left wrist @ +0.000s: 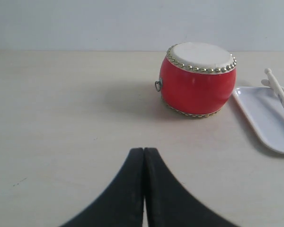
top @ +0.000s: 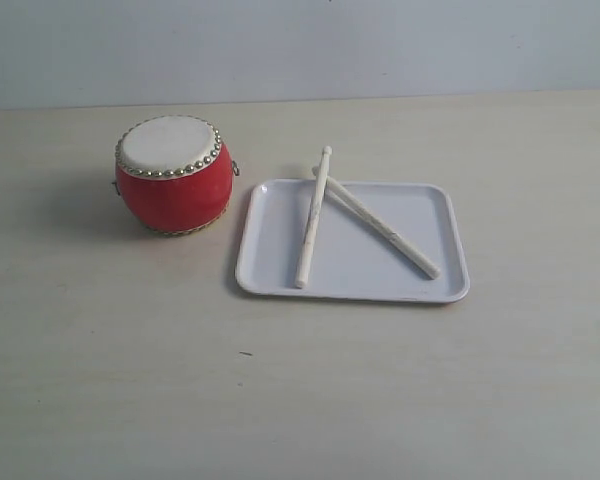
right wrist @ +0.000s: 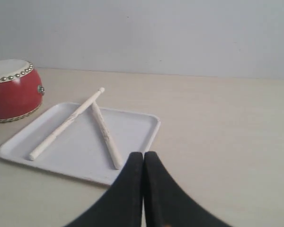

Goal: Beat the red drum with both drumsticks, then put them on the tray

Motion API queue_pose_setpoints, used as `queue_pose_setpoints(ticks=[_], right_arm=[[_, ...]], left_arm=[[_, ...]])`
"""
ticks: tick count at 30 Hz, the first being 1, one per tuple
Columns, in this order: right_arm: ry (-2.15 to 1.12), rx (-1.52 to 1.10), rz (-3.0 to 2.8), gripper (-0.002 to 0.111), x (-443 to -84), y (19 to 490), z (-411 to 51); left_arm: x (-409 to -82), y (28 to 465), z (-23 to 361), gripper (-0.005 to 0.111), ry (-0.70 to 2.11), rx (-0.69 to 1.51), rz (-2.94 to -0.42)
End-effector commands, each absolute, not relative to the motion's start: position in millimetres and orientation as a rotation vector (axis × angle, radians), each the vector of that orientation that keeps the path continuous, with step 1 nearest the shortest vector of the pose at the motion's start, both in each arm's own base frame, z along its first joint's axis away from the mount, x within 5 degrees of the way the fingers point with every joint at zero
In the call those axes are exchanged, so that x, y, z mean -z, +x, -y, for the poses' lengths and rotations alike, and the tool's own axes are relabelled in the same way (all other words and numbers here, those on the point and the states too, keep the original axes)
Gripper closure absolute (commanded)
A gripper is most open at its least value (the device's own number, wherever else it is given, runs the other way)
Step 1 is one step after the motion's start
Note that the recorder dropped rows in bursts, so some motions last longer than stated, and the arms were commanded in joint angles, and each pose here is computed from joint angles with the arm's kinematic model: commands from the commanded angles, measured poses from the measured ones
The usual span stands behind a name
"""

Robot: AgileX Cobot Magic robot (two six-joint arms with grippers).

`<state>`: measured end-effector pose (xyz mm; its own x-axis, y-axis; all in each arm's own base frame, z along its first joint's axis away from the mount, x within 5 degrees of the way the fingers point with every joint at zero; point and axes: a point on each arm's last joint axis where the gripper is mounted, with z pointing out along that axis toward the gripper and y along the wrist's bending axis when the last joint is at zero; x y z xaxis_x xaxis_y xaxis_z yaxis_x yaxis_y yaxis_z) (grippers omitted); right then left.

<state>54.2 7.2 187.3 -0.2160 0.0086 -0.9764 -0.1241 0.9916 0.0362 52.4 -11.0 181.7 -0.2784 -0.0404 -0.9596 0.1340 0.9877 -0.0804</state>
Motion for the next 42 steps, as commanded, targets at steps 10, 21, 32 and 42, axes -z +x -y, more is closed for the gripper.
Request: queue_pose_setpoints(ticks=[10,21,32,42], right_arm=[[-0.031,-0.064,-1.786,0.108,-185.9,54.3,-3.3],[-0.029,-0.065,-1.786,0.108,-185.9,54.3,-3.3],[-0.029,-0.065,-1.786,0.108,-185.9,54.3,-3.3],[-0.029,-0.065,-1.786,0.108,-185.9,54.3,-3.3]], left_arm=[[-181.2,52.3,10.9,0.107,0.06,0.173,-1.841],[-181.2,52.3,10.9,0.107,0.06,0.173,-1.841],[-181.2,52.3,10.9,0.107,0.06,0.173,-1.841],[-181.2,52.3,10.9,0.107,0.06,0.173,-1.841]])
